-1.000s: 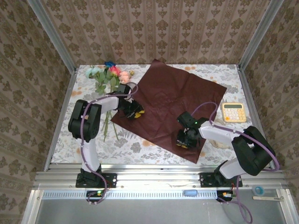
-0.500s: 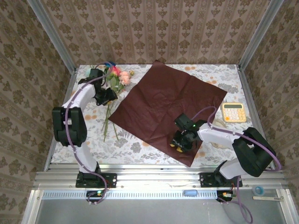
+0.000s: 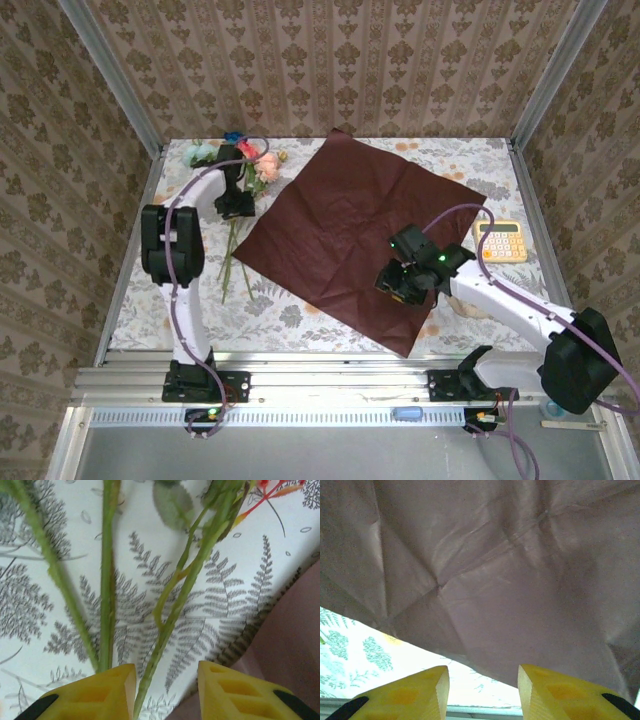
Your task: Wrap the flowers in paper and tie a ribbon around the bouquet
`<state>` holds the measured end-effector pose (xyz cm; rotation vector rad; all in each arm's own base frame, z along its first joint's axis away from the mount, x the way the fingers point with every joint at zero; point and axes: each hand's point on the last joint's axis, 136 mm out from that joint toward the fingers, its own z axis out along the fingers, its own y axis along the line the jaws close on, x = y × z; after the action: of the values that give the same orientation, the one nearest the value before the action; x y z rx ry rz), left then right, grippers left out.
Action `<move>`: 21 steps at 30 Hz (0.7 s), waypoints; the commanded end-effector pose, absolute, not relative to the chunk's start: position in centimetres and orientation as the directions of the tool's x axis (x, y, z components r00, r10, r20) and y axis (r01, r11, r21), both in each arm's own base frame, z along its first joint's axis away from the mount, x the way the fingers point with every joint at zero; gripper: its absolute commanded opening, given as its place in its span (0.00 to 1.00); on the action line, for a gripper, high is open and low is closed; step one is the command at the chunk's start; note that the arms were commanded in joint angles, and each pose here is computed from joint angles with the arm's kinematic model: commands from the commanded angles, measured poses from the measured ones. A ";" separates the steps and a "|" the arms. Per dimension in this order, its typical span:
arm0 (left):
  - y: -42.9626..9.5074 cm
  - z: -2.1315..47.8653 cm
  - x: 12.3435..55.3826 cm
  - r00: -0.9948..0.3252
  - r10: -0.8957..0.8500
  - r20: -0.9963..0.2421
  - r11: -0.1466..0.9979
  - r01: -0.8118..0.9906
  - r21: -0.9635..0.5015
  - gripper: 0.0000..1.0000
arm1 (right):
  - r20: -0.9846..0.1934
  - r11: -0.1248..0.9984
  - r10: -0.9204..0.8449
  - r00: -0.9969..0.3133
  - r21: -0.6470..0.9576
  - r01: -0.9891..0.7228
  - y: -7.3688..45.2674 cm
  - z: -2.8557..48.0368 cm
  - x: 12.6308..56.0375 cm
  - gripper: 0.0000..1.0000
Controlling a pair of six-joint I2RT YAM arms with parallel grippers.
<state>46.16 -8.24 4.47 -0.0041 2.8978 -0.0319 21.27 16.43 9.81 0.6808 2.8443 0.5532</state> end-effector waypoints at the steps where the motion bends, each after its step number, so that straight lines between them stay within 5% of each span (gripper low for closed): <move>1: -7.6 3.4 46.4 -0.975 0.044 -0.219 0.998 0.035 0.043 0.35 | -0.067 0.845 0.459 -0.886 0.339 0.413 14.7 8.8 20.4 0.43; 15: -8.5 4.3 45.0 -0.968 0.084 -0.238 0.996 0.077 0.040 0.00 | 0.066 0.806 0.509 -0.858 0.313 0.502 14.0 3.0 19.2 0.42; 21: -8.3 8.4 44.2 -0.945 0.092 -0.314 0.996 0.079 0.052 0.00 | 0.116 0.809 0.532 -0.839 0.225 0.544 13.0 1.0 17.4 0.38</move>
<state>44.25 -8.47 4.48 0.1074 2.8960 0.0364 18.11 13.18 1.69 0.8559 3.0067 0.4205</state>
